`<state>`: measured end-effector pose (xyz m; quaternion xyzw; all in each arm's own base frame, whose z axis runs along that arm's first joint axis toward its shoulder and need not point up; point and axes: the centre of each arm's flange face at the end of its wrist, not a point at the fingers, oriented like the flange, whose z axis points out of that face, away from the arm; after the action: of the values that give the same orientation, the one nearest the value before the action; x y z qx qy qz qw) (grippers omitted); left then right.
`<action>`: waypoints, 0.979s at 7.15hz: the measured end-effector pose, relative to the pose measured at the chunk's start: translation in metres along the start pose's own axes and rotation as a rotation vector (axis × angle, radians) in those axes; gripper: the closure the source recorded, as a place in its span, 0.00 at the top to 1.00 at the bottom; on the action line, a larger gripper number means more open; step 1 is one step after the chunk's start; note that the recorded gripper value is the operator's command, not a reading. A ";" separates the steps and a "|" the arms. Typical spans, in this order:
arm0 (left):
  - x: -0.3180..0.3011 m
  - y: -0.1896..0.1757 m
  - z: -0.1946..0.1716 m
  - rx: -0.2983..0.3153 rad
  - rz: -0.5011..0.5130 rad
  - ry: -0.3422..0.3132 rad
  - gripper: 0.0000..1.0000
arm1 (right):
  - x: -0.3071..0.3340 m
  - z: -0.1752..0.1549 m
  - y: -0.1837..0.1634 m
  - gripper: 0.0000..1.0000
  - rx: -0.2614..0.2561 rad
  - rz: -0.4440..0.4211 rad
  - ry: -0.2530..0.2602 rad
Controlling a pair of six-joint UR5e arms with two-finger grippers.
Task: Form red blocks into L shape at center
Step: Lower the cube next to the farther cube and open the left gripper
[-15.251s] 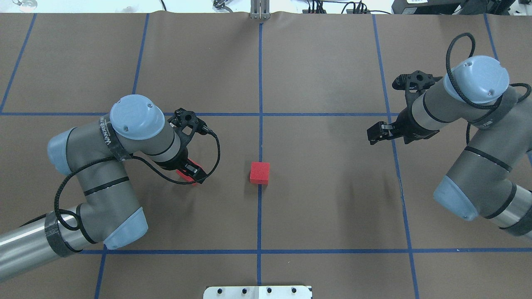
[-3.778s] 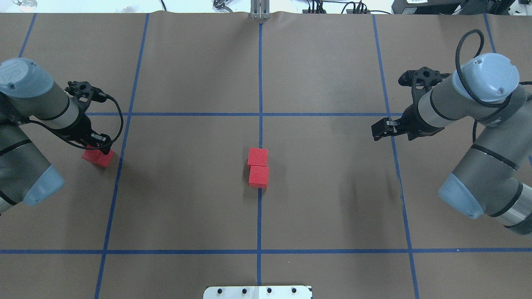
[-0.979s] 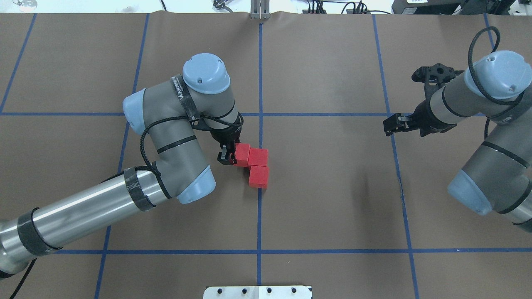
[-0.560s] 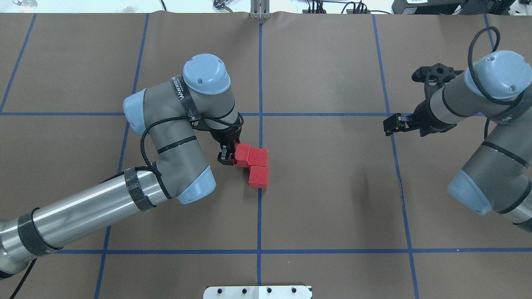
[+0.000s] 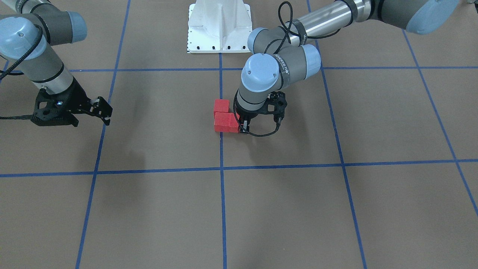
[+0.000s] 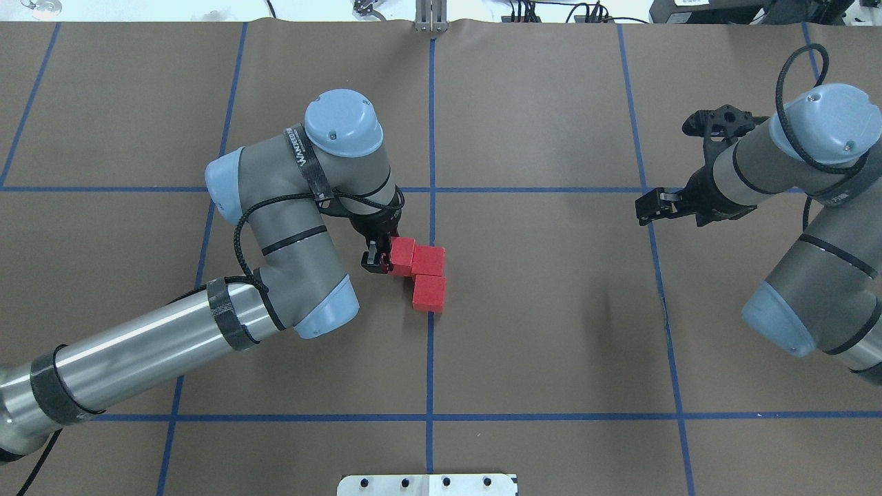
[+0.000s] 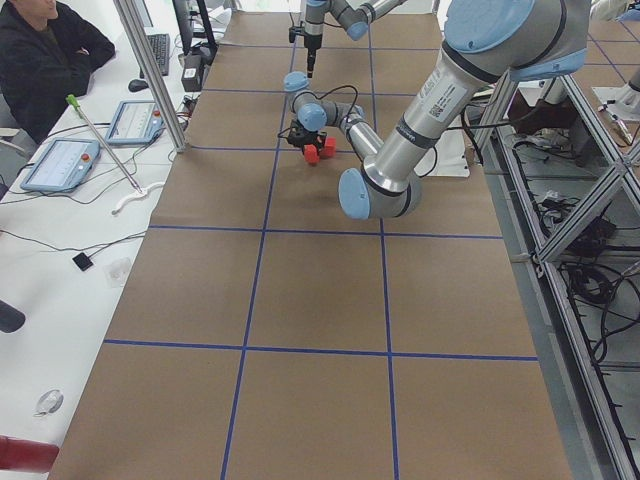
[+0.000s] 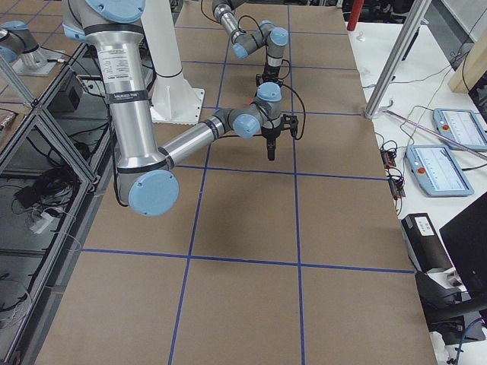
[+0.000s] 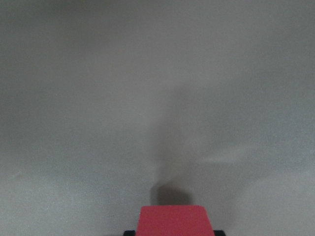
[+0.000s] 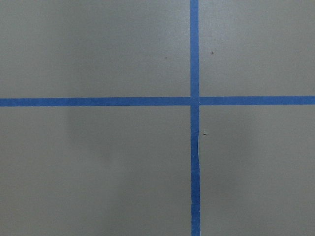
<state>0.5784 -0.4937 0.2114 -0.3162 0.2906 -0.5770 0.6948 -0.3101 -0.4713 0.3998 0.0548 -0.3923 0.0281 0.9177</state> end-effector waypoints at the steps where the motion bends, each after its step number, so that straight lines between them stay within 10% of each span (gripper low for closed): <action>1: 0.000 0.000 0.001 0.002 -0.001 -0.001 0.00 | 0.000 0.000 0.000 0.99 0.000 0.000 0.000; 7: -0.003 0.003 0.004 0.002 0.000 -0.007 0.00 | -0.001 -0.002 0.000 0.99 0.002 0.000 -0.003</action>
<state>0.5832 -0.4899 0.2117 -0.3177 0.2876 -0.5763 0.6959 -0.3098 -0.4710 0.3976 0.0559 -0.3938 0.0284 0.9170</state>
